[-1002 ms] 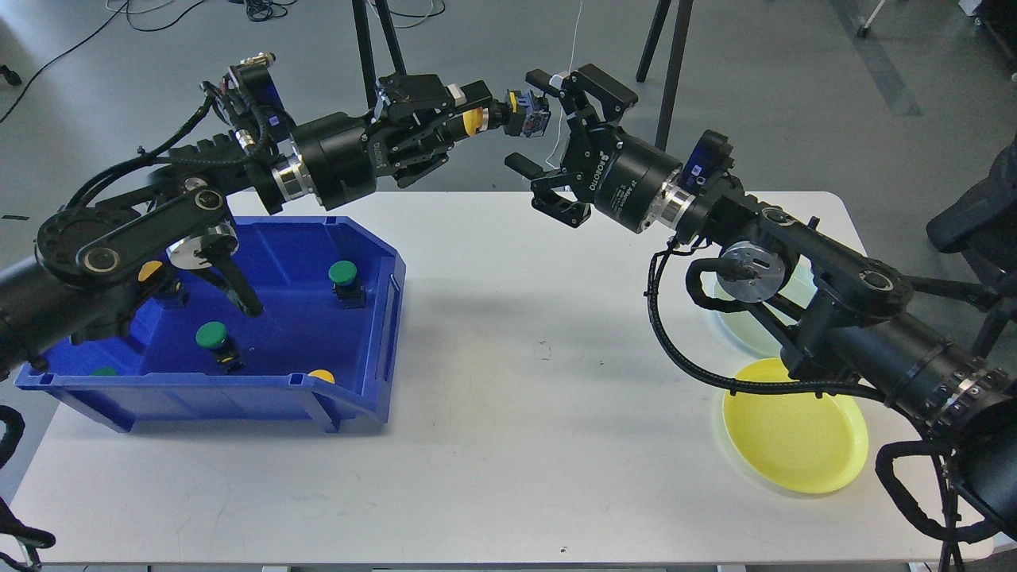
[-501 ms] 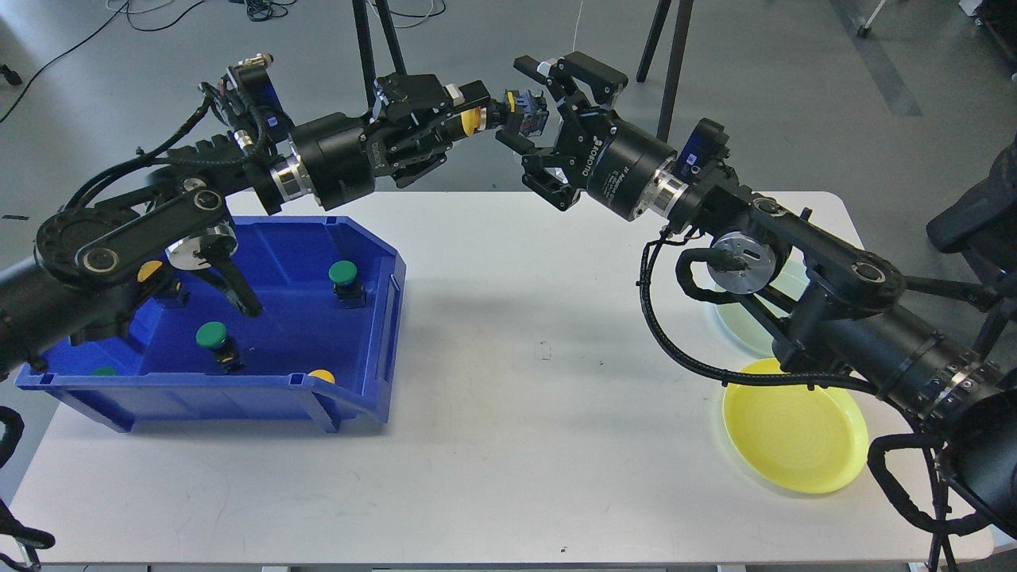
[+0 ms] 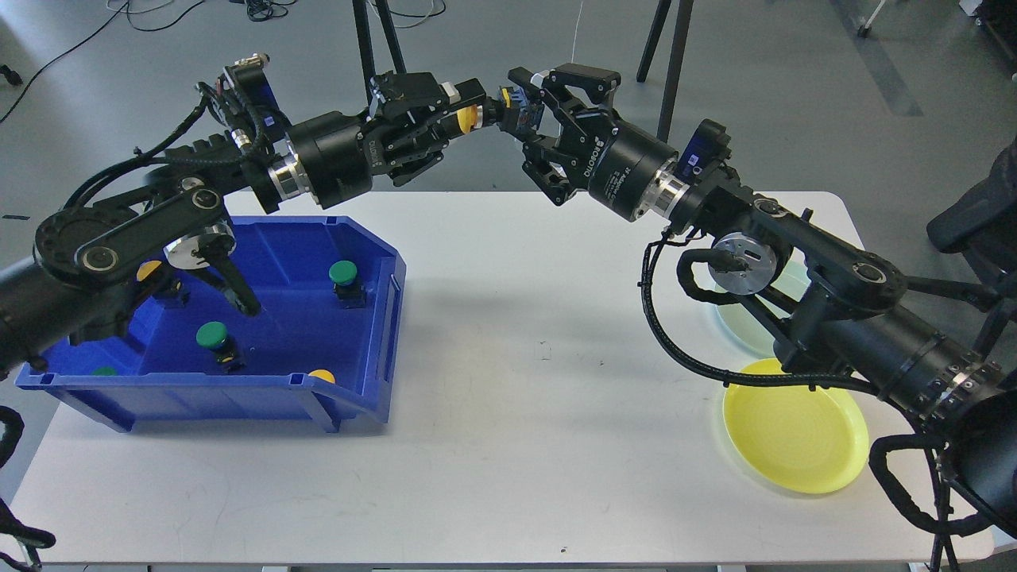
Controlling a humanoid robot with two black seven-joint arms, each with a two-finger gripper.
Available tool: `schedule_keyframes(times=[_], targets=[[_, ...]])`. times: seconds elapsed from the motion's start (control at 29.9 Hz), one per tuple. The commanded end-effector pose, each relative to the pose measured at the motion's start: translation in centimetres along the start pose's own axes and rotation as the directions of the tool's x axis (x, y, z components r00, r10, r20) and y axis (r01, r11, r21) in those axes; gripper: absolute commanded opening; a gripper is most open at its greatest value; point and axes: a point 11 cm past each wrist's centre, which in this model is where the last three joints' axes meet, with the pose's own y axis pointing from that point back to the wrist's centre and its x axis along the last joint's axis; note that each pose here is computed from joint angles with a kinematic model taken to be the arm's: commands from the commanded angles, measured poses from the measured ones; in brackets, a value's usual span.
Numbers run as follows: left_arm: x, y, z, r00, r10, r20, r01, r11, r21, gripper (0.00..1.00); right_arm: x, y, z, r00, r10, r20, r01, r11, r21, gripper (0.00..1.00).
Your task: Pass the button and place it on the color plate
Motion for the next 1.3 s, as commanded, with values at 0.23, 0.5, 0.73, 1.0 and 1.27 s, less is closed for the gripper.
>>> schedule_keyframes(times=[0.23,0.5,0.73,1.0,1.27], targets=[[0.1,0.0,0.0,1.000,0.002,-0.001,-0.002,1.000,0.000,0.20,0.0,0.0,0.2,1.000,0.006,-0.004,-0.006,1.000,-0.008,0.07],[1.2,0.6,-0.3,0.992,0.078,-0.103,-0.082,0.996,-0.033,0.92,0.6,0.5,0.2,1.000,0.022,-0.007,-0.022,1.000,-0.013,0.01],[3.2,1.7,1.3,0.985,0.135,-0.106,-0.143,0.987,-0.075,0.96,5.1,5.6,-1.5,0.985,0.171,-0.015,-0.170,0.985,0.027,0.01],[6.3,9.3,3.5,0.971,0.142,0.194,-0.157,0.985,0.067,0.99,10.4,26.2,-1.0,0.866,0.444,-0.230,-0.488,0.850,-0.200,0.01],[4.2,14.2,-1.1,0.845,-0.231,0.483,-0.031,0.880,0.474,0.99,8.2,39.4,2.2,0.764,0.532,-0.364,-0.645,0.613,-0.456,0.01]])
